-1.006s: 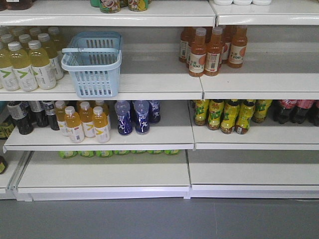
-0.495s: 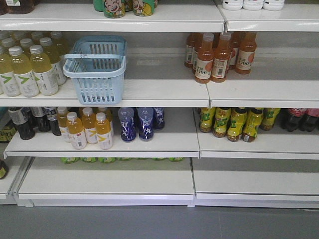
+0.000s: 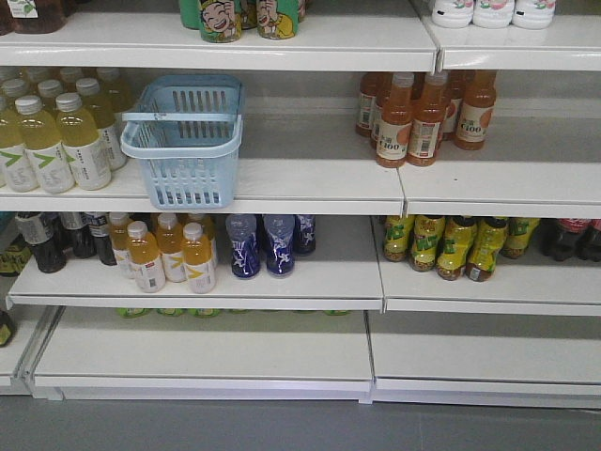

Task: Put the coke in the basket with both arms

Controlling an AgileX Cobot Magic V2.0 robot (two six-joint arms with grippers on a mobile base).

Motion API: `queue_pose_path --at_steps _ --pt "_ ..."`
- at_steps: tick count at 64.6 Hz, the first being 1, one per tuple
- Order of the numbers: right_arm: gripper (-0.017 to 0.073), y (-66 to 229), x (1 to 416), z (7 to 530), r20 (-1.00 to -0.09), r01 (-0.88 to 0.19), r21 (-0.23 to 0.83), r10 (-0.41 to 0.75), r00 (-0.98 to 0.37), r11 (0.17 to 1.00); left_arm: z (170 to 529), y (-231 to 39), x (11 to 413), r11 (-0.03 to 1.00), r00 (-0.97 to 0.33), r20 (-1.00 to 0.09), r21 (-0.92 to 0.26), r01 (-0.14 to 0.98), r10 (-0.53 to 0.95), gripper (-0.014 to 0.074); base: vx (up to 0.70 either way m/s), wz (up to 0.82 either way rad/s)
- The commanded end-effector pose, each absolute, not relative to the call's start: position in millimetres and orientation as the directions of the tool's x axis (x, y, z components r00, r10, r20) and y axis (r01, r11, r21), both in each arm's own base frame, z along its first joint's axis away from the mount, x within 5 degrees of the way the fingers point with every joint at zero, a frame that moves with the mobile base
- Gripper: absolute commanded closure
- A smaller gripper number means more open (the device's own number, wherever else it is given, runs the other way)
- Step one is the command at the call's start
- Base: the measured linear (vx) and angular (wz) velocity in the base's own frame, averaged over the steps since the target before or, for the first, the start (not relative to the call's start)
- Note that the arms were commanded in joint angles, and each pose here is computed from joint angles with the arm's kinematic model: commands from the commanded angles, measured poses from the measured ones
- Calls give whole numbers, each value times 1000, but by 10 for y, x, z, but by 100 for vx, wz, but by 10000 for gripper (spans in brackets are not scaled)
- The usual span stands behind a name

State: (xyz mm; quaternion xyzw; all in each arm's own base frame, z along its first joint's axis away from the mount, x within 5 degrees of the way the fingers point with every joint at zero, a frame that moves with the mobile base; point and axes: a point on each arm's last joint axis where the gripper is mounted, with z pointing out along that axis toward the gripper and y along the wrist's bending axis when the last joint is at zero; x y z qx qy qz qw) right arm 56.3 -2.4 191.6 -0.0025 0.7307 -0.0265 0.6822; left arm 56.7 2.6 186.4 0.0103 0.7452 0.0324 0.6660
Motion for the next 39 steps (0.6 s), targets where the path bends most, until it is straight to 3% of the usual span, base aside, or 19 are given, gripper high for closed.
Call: queue_pose_path --at_steps 1,39 --pt "569 -20 559 1959 -999 32 -49 -49 12 998 1944 19 557 998 -21 -998 60 -26 59 599 6 0" --pt "569 -20 559 1959 -999 32 -49 -49 12 998 1944 19 557 998 -21 -998 60 -26 59 599 7 1"
